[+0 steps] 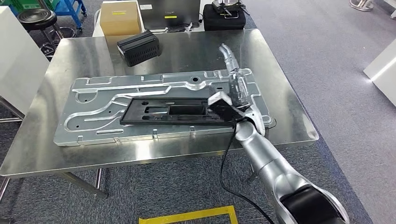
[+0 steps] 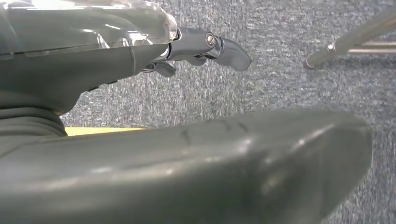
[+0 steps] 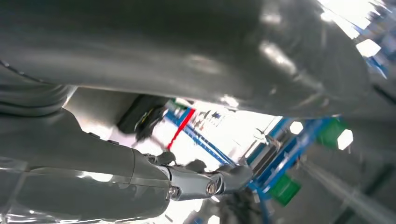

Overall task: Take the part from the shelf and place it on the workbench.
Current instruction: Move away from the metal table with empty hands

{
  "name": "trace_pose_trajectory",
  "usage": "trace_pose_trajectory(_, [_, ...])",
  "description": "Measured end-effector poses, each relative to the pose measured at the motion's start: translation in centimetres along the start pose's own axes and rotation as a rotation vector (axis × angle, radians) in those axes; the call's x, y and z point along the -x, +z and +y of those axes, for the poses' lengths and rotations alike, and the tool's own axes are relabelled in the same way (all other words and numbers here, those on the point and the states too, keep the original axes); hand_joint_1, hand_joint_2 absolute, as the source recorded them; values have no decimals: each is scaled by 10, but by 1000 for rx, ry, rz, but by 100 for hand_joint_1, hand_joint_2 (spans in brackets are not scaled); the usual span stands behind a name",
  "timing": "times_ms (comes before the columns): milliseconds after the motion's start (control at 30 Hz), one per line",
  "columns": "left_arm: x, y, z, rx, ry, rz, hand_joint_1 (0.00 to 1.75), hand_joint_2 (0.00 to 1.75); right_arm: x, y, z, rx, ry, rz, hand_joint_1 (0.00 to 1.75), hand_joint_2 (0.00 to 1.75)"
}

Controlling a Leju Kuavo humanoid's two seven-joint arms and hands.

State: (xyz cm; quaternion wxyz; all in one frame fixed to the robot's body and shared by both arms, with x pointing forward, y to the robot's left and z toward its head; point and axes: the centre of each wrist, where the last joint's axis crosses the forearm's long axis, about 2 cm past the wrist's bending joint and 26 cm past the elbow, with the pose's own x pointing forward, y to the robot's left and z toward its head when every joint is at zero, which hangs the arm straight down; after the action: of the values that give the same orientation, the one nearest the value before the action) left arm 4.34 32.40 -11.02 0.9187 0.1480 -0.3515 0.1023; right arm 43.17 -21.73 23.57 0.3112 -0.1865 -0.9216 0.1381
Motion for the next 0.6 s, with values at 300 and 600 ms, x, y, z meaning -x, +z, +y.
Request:
trace_pose_trajectory(300, [3, 2, -1, -15, 20, -2, 0, 0, -43, -8, -74, 316, -220, -201, 0, 0])
trace_pose_trajectory(600, [14, 10, 1, -19, 121, 11, 0, 0, -13, 99, -216, 616, 21, -77, 0, 0])
